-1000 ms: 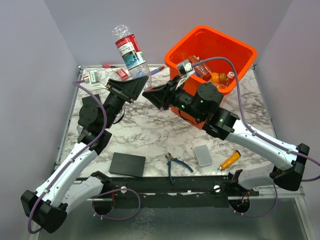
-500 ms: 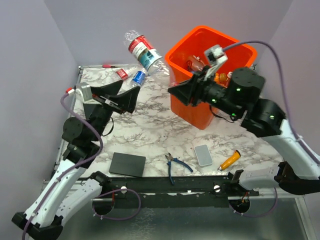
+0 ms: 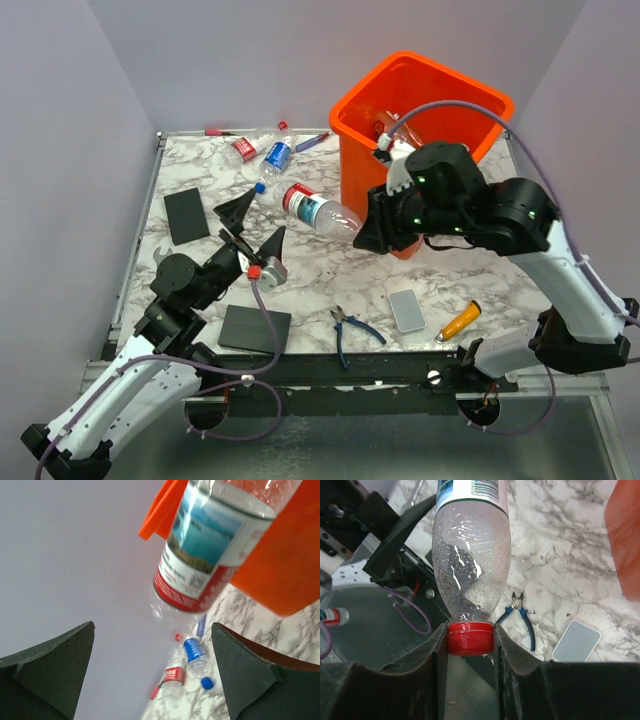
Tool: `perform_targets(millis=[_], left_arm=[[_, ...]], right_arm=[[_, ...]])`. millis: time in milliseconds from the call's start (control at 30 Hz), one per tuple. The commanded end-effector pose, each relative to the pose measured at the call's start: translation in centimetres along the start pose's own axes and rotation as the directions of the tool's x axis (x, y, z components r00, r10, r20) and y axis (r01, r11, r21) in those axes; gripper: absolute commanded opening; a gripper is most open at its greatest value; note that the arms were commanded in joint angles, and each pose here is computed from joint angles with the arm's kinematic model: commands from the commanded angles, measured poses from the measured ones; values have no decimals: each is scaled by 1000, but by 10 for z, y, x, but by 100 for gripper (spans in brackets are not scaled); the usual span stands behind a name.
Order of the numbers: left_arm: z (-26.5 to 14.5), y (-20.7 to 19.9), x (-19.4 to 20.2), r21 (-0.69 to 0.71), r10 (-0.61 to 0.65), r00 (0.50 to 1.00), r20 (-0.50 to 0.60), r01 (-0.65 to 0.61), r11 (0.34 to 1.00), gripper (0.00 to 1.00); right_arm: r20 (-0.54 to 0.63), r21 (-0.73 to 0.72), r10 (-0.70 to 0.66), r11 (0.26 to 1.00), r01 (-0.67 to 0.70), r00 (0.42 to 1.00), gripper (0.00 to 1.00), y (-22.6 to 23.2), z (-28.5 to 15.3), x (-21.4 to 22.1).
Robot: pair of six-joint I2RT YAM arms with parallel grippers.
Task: Put the plastic bottles in the bin
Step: Pick up the plastic bottle at the center of the board.
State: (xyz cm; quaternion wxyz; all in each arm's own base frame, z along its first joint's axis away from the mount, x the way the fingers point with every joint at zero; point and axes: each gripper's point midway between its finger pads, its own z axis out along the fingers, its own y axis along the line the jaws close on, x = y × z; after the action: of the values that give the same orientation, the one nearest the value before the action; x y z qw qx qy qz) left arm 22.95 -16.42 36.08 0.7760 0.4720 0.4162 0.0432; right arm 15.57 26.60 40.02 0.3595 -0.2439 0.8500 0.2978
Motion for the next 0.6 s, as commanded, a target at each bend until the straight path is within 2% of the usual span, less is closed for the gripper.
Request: perform_targets(millis=[0, 200, 333, 567], left_arm=[[3, 3, -2, 65, 312, 950, -13, -311, 948, 99], [8, -19, 7, 214, 434, 900, -30, -418, 883, 99], [7, -31, 9, 263, 450, 893, -21, -430, 864, 98], [13, -43, 12, 294, 448, 893, -27, -422, 858, 90]], right_arm=[[-127, -38, -1, 999, -4, 992, 0, 8, 18, 22], [-138, -97, -28, 995, 15, 990, 0, 25, 34, 6], [-156, -119, -48, 992, 30, 987, 0, 31, 39, 1], [-170, -149, -68, 988, 42, 983, 0, 36, 41, 2]])
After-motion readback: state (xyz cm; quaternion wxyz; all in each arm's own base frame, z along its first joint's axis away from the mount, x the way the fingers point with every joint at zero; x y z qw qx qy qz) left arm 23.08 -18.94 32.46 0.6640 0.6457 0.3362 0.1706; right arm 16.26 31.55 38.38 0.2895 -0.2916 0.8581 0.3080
